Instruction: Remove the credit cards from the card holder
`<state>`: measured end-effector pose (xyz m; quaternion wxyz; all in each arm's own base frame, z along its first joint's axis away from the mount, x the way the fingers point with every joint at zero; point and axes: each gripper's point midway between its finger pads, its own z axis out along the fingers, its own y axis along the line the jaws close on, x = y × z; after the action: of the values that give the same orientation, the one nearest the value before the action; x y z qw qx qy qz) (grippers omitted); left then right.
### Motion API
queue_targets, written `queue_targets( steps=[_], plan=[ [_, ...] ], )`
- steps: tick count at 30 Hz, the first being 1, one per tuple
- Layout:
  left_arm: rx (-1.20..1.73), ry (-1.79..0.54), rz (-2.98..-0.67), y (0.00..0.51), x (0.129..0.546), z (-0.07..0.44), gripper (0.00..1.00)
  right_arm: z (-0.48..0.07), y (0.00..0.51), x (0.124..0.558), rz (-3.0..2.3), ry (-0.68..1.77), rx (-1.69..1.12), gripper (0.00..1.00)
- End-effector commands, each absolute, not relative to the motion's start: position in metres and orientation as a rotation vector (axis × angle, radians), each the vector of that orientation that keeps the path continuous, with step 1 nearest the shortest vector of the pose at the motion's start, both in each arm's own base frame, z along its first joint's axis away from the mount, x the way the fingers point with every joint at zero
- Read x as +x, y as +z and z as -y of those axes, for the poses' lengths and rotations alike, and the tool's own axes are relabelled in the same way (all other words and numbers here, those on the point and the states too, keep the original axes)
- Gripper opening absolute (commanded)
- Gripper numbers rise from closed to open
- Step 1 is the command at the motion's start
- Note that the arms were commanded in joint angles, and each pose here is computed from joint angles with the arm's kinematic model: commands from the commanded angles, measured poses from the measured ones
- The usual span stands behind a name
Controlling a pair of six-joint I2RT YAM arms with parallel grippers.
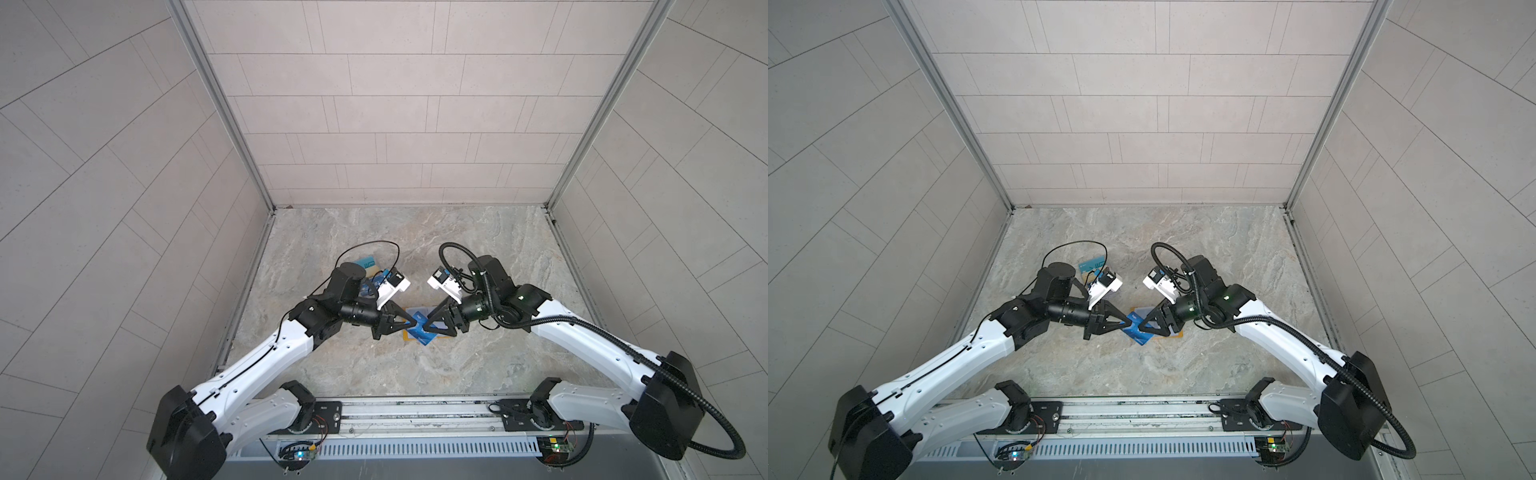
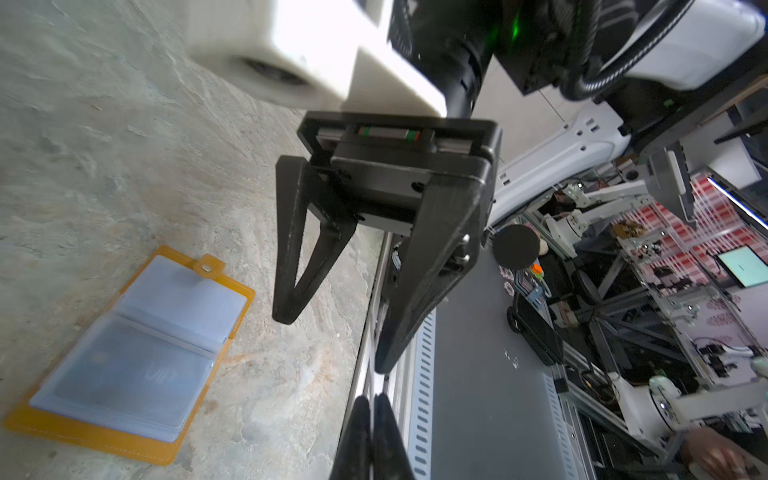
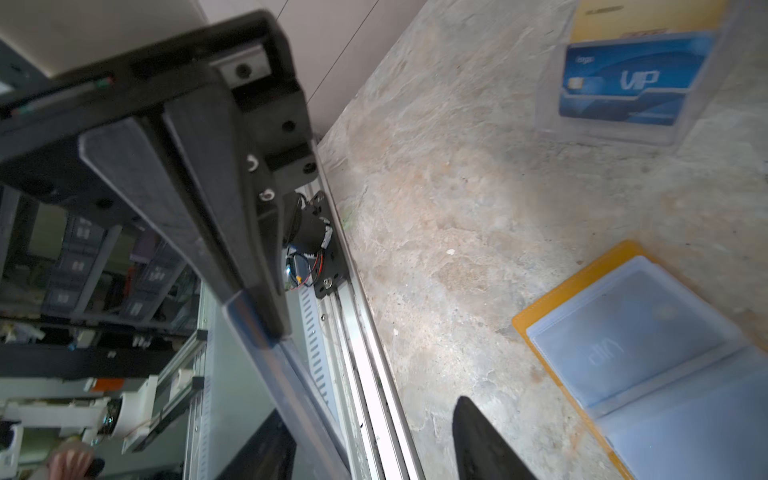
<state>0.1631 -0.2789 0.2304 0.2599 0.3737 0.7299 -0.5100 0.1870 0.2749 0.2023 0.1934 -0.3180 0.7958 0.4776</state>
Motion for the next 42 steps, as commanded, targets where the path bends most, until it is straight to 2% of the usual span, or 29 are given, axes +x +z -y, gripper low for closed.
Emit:
queue_targets(
  steps=[1, 7, 14, 25, 39, 42],
  plan=[
    [0.865, -1.307, -1.944, 0.237, 0.188, 0.277, 0.0, -0.271, 0.218, 0.204, -2.14, 1.313, -0.769, 0.66],
    [0.547, -1.287, -1.871, 0.249, 0.226, 0.273, 0.0, -0.264, 0.231, 0.224, -2.019, 1.34, -0.56, 0.73],
    [0.386, -1.33, -1.754, 0.273, 0.24, 0.266, 0.0, -0.262, 0.23, 0.245, -1.971, 1.349, -0.397, 0.72],
    [0.24, -1.46, -1.595, 0.292, 0.241, 0.257, 0.0, -0.266, 0.265, 0.245, -1.845, 1.433, -0.349, 0.52],
    [0.217, -1.586, -1.524, 0.299, 0.236, 0.259, 0.0, -0.271, 0.294, 0.244, -1.754, 1.518, -0.327, 0.35],
    [0.214, -1.591, -1.518, 0.299, 0.235, 0.259, 0.0, -0.272, 0.298, 0.244, -1.751, 1.526, -0.328, 0.35]
  ],
)
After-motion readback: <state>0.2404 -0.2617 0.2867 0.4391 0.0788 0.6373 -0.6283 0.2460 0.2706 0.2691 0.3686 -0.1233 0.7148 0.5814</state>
